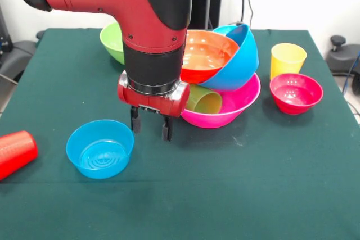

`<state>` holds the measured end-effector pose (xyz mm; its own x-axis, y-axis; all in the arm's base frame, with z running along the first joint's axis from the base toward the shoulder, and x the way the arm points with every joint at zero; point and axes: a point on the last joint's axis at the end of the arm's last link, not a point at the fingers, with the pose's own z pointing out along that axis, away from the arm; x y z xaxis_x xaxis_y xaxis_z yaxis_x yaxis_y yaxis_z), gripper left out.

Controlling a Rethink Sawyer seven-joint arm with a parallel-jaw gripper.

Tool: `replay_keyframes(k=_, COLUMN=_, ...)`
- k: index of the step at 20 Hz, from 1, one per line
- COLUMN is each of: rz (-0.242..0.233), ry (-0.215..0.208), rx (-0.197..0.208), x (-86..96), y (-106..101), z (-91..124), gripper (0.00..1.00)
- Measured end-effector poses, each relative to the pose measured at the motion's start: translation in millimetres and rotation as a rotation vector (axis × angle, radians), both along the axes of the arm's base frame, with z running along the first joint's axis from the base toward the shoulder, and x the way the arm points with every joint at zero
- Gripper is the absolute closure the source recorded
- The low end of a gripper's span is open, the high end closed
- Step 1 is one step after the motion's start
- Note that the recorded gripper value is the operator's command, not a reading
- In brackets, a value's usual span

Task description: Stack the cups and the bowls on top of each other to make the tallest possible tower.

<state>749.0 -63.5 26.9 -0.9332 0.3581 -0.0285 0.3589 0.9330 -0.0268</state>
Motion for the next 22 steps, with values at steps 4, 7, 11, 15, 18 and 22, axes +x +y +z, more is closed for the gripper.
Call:
replay_keyframes(k=4, rz=0.000, ry=-0.003, rx=-0.002, x=1.0, y=-0.7, z=2.4, gripper=0.00)
replay_keyframes(k=7, rz=0.000, ry=-0.007, rx=-0.004, x=1.9, y=-1.4, z=4.9, gripper=0.00)
replay_keyframes(k=11, rz=-0.004, ry=-0.003, rx=-0.018, x=5.4, y=-6.7, z=26.0, gripper=0.00)
replay_keyframes(k=15, rz=-0.012, ry=0.008, rx=-0.038, x=8.9, y=-15.1, z=57.7, gripper=0.00)
replay_keyframes(k=18, rz=-0.017, ry=-0.003, rx=-0.049, x=11.9, y=-20.8, z=73.1, gripper=0.00)
replay_keyframes(k=22, rz=-0.028, ry=-0.021, rx=-0.055, x=15.2, y=-30.3, z=86.9, gripper=0.00)
